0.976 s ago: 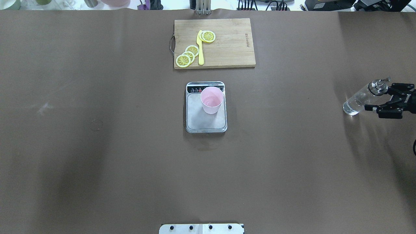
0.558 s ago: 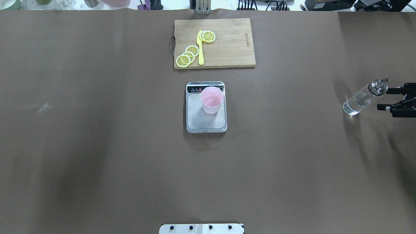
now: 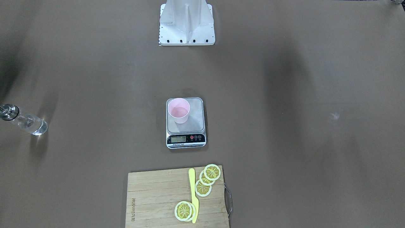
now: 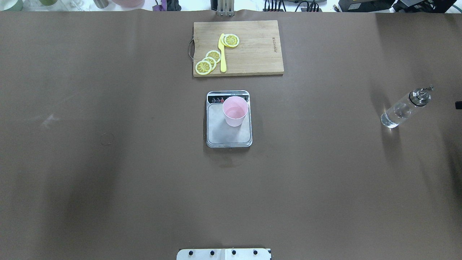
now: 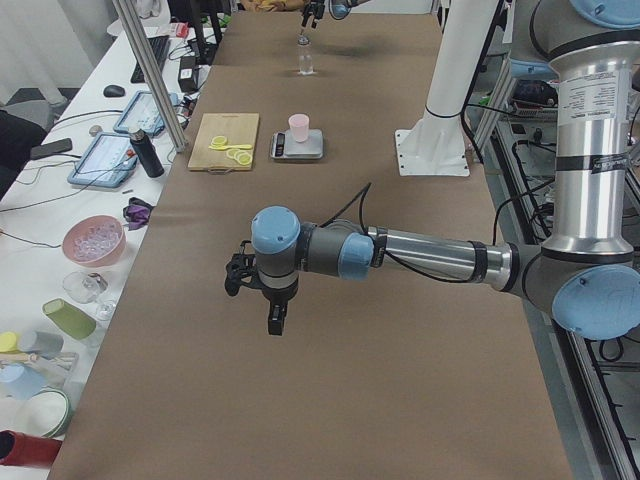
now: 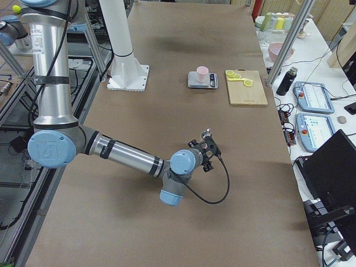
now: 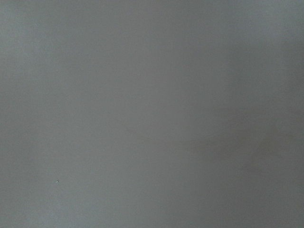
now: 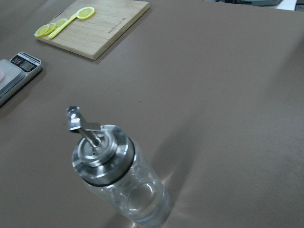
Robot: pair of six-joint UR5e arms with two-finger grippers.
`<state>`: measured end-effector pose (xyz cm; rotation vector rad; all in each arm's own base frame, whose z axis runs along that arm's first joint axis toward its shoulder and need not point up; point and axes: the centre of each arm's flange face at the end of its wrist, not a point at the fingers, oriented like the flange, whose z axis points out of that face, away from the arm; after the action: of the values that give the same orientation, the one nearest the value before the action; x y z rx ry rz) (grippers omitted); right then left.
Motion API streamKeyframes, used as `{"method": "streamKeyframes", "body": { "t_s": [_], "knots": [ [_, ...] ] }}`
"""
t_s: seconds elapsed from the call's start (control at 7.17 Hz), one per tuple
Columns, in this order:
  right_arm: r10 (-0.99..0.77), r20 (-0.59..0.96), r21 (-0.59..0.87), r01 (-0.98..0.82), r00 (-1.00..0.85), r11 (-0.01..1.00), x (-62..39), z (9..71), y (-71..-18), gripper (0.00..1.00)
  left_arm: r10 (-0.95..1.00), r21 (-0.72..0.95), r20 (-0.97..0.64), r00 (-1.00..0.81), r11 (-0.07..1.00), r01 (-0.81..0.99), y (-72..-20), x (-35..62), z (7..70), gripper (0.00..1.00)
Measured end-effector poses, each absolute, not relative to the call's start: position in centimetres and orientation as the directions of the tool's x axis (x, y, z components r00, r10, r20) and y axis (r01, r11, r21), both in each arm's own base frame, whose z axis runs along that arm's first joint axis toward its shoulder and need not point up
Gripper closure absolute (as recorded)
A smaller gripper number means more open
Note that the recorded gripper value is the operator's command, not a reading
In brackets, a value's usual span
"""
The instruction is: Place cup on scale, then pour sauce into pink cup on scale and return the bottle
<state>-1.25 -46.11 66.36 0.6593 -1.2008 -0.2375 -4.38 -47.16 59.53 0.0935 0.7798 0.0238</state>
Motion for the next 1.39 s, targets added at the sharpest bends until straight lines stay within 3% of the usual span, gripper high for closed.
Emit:
{"method": "streamKeyframes", "body": {
  "t_s": [0.56, 1.39],
  "knots": [
    [-0.198, 0.876, 0.324, -0.231, 0.441, 0.918, 4.5, 69.0, -49.6, 0.00, 0.056, 0.091, -0.702, 0.710, 0.996, 0.011, -47.2, -4.3, 59.7, 0.02],
    [0.019, 0.828, 0.135, -0.233, 0.561, 0.963, 10.0, 69.9, -55.4, 0.00, 0.054, 0.089, -0.702, 0.710, 0.996, 0.011, -47.2, -4.2, 59.7, 0.02]
  ]
}}
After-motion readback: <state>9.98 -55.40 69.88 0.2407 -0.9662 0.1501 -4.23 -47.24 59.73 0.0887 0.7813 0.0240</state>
